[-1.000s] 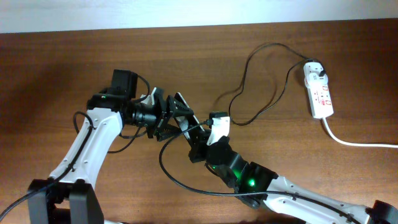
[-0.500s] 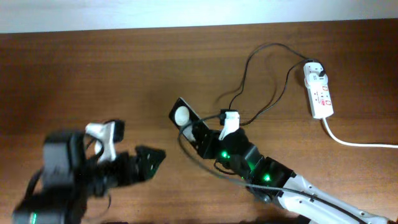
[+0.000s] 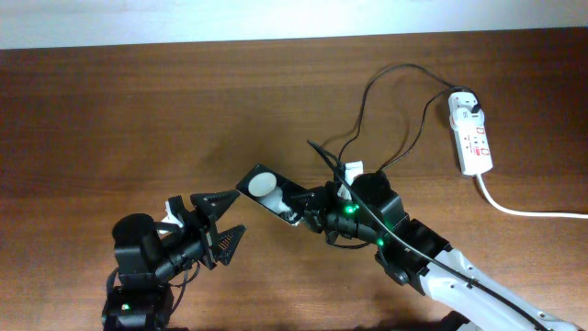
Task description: Plug charger to phone and switch on socket
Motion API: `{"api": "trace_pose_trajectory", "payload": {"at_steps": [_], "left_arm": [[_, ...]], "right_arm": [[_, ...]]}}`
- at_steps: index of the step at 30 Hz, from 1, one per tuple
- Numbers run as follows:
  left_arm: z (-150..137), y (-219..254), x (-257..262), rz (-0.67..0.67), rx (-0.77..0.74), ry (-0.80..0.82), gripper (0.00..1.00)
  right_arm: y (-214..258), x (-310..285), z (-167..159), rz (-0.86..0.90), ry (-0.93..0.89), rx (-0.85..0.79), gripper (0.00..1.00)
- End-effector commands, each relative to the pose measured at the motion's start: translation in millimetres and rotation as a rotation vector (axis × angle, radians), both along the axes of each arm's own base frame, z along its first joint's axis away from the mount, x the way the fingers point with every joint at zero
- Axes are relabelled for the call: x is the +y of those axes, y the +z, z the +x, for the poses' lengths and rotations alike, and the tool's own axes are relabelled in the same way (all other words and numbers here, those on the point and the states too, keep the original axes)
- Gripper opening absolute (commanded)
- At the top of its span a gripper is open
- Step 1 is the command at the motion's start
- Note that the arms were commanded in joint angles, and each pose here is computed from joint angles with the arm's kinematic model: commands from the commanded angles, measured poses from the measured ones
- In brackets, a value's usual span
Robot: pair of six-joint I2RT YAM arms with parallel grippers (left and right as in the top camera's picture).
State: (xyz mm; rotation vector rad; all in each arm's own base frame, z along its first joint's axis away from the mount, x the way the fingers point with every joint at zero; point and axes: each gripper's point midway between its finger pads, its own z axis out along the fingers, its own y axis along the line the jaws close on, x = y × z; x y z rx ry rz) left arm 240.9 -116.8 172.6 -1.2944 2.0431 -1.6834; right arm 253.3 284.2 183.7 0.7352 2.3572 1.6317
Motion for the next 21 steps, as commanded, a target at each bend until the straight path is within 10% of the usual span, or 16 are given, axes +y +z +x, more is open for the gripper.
{"api": "trace_pose_trajectory", "payload": {"at_steps": [1, 21], "left_arm": [[2.5, 9.8, -1.4, -0.085, 0.046, 0.029, 0.89], [21.8, 5.4, -19.8, -0.112, 0.062, 0.002, 0.22]], "right_arm": [[11.3, 11.9, -5.8, 0.052, -0.034, 0.042, 0.04], [23.7, 47.5, -36.6, 0.131, -0.014, 0.081, 0.04]]}}
